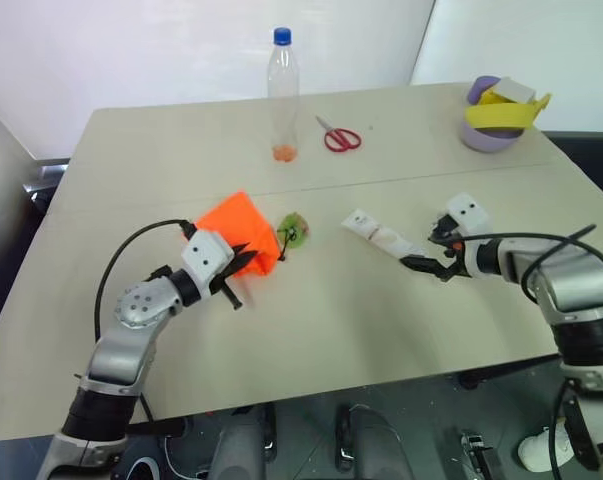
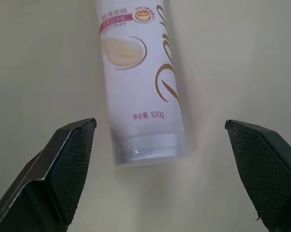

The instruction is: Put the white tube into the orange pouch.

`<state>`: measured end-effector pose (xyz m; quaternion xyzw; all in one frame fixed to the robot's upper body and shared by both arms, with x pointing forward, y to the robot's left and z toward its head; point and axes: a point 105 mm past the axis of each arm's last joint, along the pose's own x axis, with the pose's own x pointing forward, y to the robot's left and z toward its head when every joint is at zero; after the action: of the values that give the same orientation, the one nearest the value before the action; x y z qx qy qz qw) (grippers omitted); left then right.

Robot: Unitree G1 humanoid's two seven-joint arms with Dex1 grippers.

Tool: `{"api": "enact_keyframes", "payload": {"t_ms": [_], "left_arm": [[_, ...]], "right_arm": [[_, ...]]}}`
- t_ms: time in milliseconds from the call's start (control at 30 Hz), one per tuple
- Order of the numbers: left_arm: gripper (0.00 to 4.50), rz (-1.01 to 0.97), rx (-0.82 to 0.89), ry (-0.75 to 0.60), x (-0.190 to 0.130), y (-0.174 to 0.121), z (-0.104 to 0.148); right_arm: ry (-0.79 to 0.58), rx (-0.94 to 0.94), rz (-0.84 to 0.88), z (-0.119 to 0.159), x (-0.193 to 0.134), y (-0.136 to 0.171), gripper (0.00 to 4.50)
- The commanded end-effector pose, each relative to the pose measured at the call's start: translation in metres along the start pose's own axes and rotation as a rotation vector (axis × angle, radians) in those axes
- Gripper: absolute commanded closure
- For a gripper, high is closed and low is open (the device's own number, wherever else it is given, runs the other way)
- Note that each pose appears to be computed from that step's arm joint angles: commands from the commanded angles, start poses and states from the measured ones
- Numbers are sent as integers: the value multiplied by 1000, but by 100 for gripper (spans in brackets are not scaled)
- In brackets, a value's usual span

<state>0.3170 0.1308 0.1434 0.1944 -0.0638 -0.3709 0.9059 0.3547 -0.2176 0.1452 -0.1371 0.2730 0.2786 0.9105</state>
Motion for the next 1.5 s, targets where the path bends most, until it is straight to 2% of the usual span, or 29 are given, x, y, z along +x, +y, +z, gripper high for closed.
{"api": "enact_keyframes", "payload": {"t_ms": [33, 233, 333, 467, 567, 667, 700, 900, 967, 1067, 1167, 1400, 1500], "left_arm": [[446, 17, 34, -27, -1, 4, 9], [446, 15, 52, -13, -5, 5, 8], [446, -21, 143, 6, -11, 7, 7], [446, -36, 217, 15, -17, 15, 5], [450, -37, 219, 44, -19, 22, -4], [450, -33, 191, 35, -16, 21, -5], [450, -35, 186, 32, -15, 20, -5], [450, -10, 127, 13, -11, 21, -2], [450, -3, 112, 5, -8, 22, 1], [450, 0, 111, 5, -7, 23, 3], [450, -23, 120, 18, -7, 21, 3], [450, -52, 115, 31, -9, 20, 4], [450, -68, 120, 24, -9, 18, 6]], "right_arm": [[2, -37, -12, 3, 4, 0, 0], [34, -48, -68, -14, 17, -8, 0], [25, -69, -131, -14, 17, -19, 0], [-12, -68, -91, -9, 18, -12, 0], [-4, -36, -63, -15, 20, -5, 84], [-14, -32, -52, -14, 20, 1, 232], [-22, -28, -55, -14, 20, 2, 268], [-113, -64, 12, 11, 3, 21, 266], [-110, -120, 137, 13, -12, 46, 266], [-62, -221, 379, -1, -29, 101, 266], [-74, -235, 429, -4, -19, 127, 266], [-79, -281, 428, -4, 15, 143, 266], [-109, -280, 449, 4, 29, 154, 266]]}}
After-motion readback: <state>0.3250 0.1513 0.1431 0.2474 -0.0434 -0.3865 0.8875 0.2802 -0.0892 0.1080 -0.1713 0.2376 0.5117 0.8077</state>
